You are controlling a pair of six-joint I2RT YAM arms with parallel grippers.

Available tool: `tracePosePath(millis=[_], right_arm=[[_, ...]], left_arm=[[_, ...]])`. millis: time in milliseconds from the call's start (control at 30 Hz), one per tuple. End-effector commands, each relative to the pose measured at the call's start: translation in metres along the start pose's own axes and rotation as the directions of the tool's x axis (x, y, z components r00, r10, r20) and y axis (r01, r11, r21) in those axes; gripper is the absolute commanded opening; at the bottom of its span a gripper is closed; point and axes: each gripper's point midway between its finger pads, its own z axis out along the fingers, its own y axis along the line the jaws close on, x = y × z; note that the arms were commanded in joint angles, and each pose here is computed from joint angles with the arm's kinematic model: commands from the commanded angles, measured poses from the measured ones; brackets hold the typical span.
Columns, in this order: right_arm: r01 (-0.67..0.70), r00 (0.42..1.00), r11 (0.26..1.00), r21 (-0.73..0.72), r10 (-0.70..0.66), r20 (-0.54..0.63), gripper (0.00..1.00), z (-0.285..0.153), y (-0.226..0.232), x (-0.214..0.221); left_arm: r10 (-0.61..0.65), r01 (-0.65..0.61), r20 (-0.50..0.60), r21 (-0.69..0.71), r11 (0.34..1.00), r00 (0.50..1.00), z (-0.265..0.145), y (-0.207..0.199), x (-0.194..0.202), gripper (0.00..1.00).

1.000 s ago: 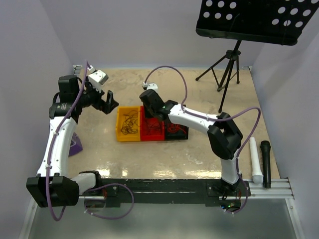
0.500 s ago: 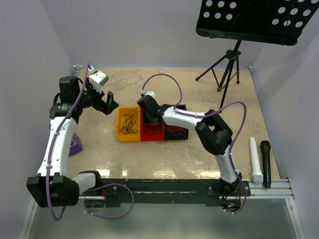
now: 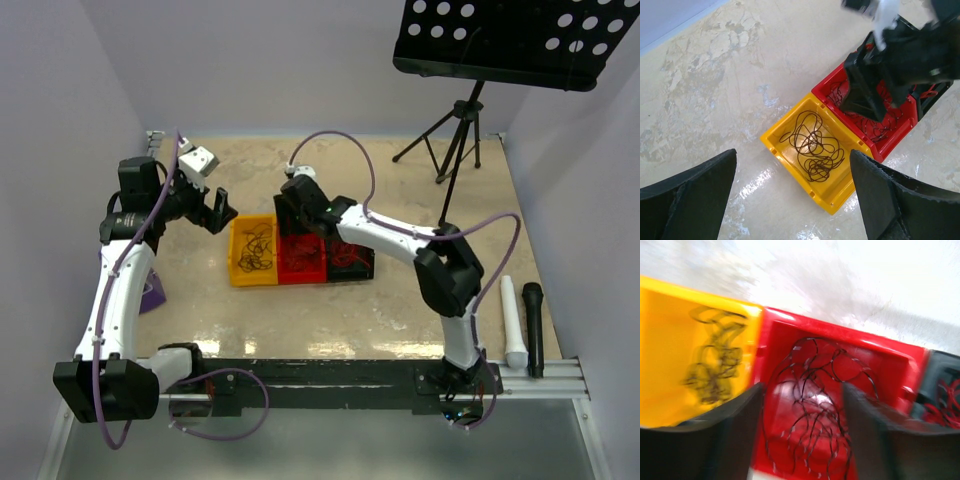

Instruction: Untangle the cables

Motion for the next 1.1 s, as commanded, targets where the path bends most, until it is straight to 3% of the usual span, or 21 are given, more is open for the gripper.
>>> tracePosePath(millis=[0,67,333,533,733,967,1067], right_arm=[[-0.025,0.990,0.992,-0.128,0.042,0.138,0.84,-0.072,0.021,-0.060],[-0.019,0.987,0.990,-0.137,0.040,0.157,0.99,-0.088,0.020,-0.066],[-0.007,0.975,0.988,-0.155,0.041,0.220,0.99,-0.139,0.009,-0.083],[-0.021,0.933,0.979,-0.203,0.093,0.349,0.99,-0.191,-0.015,-0.106],[-0.040,0.902,0.976,-0.212,0.126,0.412,0.99,-0.209,-0.040,-0.111],[-0.048,0.890,0.981,-0.187,0.127,0.438,0.99,-0.217,-0.057,-0.103],[-0.072,0.864,0.988,-0.140,0.132,0.486,0.99,-0.228,-0.073,-0.107]], left_arm=[[0.017,-0.016,0.009,-0.018,1.000,1.000,-0.002,0.005,-0.004,1.00],[-0.010,0.009,-0.007,-0.026,1.000,1.000,-0.002,0.006,-0.002,1.00],[-0.021,0.021,-0.042,-0.016,1.000,0.999,-0.001,0.006,0.006,1.00],[-0.073,0.068,-0.099,-0.055,0.996,0.992,0.002,0.013,0.020,1.00],[-0.155,0.130,-0.128,-0.188,0.974,0.980,0.002,0.032,0.034,1.00],[-0.169,0.132,-0.143,-0.233,0.963,0.975,0.005,0.039,0.048,1.00],[-0.178,0.140,-0.100,-0.303,0.943,0.979,0.003,0.051,0.045,1.00]])
